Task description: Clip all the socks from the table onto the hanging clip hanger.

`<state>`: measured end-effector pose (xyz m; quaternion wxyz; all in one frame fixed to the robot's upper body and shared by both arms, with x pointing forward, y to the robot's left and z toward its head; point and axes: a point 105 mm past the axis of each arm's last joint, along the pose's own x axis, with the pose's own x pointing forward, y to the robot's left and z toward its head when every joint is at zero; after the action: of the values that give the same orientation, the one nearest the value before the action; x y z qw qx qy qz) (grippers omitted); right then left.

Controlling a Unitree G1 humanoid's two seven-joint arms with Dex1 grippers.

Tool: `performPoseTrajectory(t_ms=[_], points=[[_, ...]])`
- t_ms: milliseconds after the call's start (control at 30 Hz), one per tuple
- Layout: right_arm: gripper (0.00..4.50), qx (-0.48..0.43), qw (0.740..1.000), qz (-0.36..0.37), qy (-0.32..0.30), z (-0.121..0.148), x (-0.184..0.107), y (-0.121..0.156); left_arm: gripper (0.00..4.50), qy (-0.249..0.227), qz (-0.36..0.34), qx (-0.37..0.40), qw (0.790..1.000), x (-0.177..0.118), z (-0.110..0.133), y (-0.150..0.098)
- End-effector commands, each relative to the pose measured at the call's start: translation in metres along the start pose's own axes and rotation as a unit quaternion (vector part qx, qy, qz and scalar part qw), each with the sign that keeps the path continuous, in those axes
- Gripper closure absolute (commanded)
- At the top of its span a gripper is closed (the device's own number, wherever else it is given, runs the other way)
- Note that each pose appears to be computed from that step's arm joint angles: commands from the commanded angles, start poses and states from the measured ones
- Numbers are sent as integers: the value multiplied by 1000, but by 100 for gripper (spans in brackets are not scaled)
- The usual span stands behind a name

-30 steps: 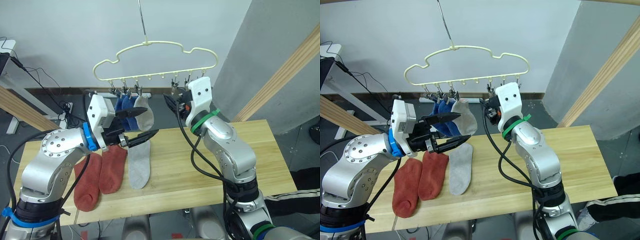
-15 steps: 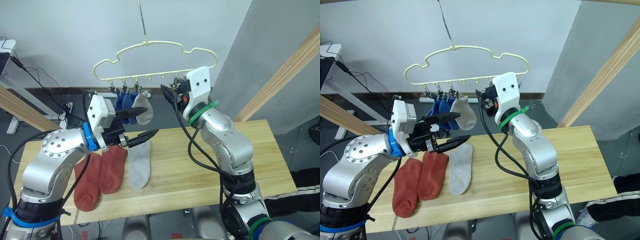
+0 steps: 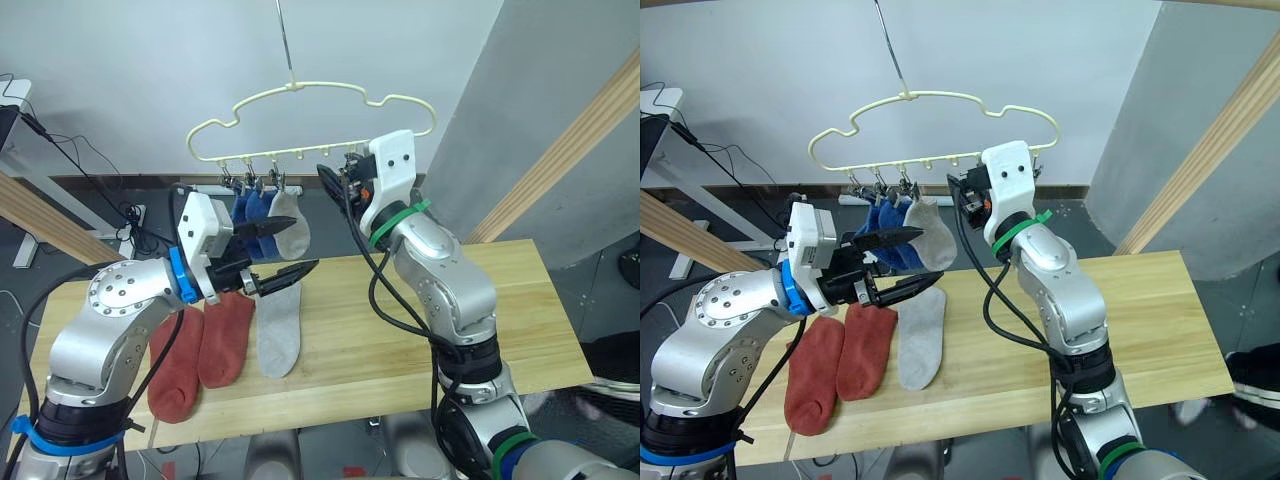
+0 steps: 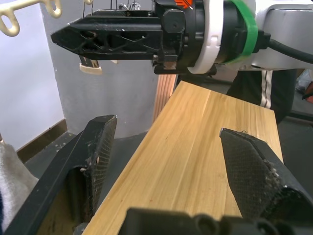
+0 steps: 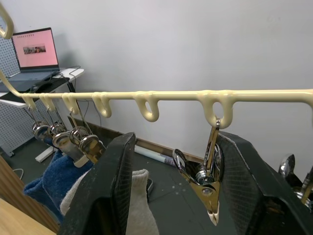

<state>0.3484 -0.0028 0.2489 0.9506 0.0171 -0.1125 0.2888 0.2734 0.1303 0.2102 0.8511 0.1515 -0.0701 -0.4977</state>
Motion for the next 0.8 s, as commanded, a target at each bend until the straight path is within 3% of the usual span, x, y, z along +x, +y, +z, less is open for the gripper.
performPoseTrajectory(t_ms=[33, 600, 700, 800], points=[[195, 6, 999, 3, -34, 16, 1, 4, 77, -13, -6, 13, 1000, 2, 7, -5], [195, 7, 1000, -13, -27, 11, 1, -2, 77, -13, -5, 10, 1000, 3, 6, -6], [254, 8, 999, -15, -28, 12, 1, -3, 77, -12, -6, 5, 1000, 3, 5, -7], [359, 9, 999, -16, -29, 13, 1, -3, 77, -11, -1, 1, 1000, 2, 4, -8]])
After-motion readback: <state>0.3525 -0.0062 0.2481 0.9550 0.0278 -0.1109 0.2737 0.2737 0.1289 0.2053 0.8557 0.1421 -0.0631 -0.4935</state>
